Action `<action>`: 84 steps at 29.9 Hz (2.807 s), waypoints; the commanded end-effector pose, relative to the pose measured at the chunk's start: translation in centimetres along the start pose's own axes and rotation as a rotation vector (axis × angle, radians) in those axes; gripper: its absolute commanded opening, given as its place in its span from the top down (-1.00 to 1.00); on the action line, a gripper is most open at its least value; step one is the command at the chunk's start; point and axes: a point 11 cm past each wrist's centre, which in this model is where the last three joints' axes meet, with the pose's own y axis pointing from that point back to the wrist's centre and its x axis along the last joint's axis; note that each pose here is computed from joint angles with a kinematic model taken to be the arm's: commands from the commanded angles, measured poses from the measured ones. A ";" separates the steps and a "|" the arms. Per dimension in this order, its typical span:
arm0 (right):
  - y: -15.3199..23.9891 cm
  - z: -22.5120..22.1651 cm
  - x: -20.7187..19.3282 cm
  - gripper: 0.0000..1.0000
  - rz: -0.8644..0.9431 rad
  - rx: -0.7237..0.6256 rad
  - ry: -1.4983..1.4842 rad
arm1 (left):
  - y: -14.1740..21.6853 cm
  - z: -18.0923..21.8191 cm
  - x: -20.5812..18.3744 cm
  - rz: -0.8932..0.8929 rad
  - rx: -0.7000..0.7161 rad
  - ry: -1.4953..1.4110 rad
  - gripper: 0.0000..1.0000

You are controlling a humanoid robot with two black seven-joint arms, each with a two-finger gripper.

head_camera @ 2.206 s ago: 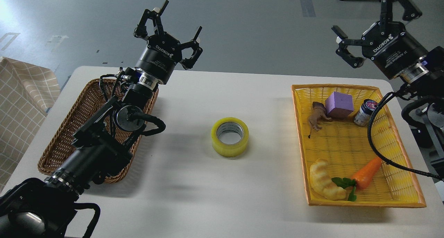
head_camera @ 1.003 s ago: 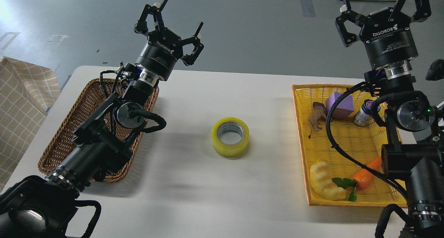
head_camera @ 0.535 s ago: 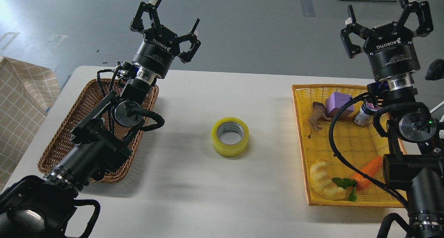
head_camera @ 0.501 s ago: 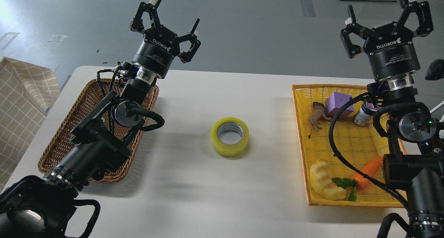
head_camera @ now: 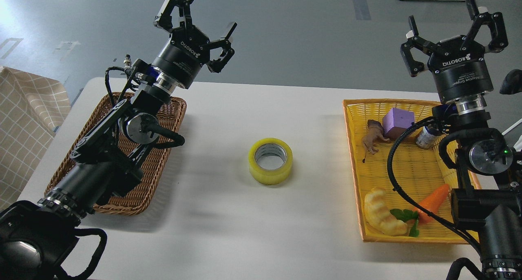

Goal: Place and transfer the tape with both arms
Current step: 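Swing the left gripper from the basket toward the tape roll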

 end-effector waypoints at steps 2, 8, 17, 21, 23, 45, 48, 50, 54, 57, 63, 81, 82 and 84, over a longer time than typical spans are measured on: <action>0.1 0.0 0.0 -0.94 0.002 -0.001 0.000 | -0.1 0.4 -1.1 -0.060 0.029 -0.088 -0.96; 0.1 0.1 0.1 -0.95 0.004 -0.003 -0.001 | -0.1 1.1 -2.3 -0.105 0.063 -0.217 -0.96; 0.6 0.2 0.5 -0.95 0.016 -0.005 -0.002 | 0.5 2.0 -4.3 -0.186 0.153 -0.449 -0.96; 0.8 0.3 0.7 -0.95 0.024 -0.006 -0.003 | 0.5 2.5 -5.6 -0.237 0.173 -0.531 -0.96; 0.9 0.3 0.8 -0.95 0.025 -0.007 -0.003 | 0.6 2.5 -5.5 -0.235 0.219 -0.557 -0.96; 1.1 0.4 0.9 -0.95 0.031 -0.008 -0.004 | 1.5 -0.5 -5.7 -0.338 0.545 -1.064 -0.96; 1.1 0.4 0.9 -0.95 0.031 -0.008 -0.004 | 2.3 -2.0 -5.8 -0.400 0.579 -1.150 -0.96; 1.1 0.4 0.9 -0.95 0.031 -0.008 -0.004 | 3.0 -2.8 -5.5 -0.442 0.626 -1.237 -0.96; 1.2 0.4 1.0 -0.95 0.034 -0.009 -0.005 | 4.0 -4.5 -5.0 -0.530 0.730 -1.404 -0.96; 1.5 0.4 1.2 -0.96 0.042 -0.008 -0.006 | 4.6 -5.5 -4.5 -0.547 0.803 -1.455 -0.96; 1.6 0.5 1.3 -0.96 0.044 -0.009 -0.006 | 6.9 -8.3 -3.6 -0.600 0.954 -1.557 -0.96; 2.2 0.6 1.8 -0.96 0.060 -0.011 -0.008 | 7.9 -11.3 -3.2 -0.604 1.080 -1.683 -0.96; 2.2 0.6 1.8 -0.96 0.060 -0.011 -0.008 | 8.0 -11.6 -3.3 -0.610 1.085 -1.681 -0.96; 2.2 0.6 1.8 -0.96 0.060 -0.011 -0.008 | 8.5 -12.7 -3.7 -0.647 1.104 -1.683 -0.96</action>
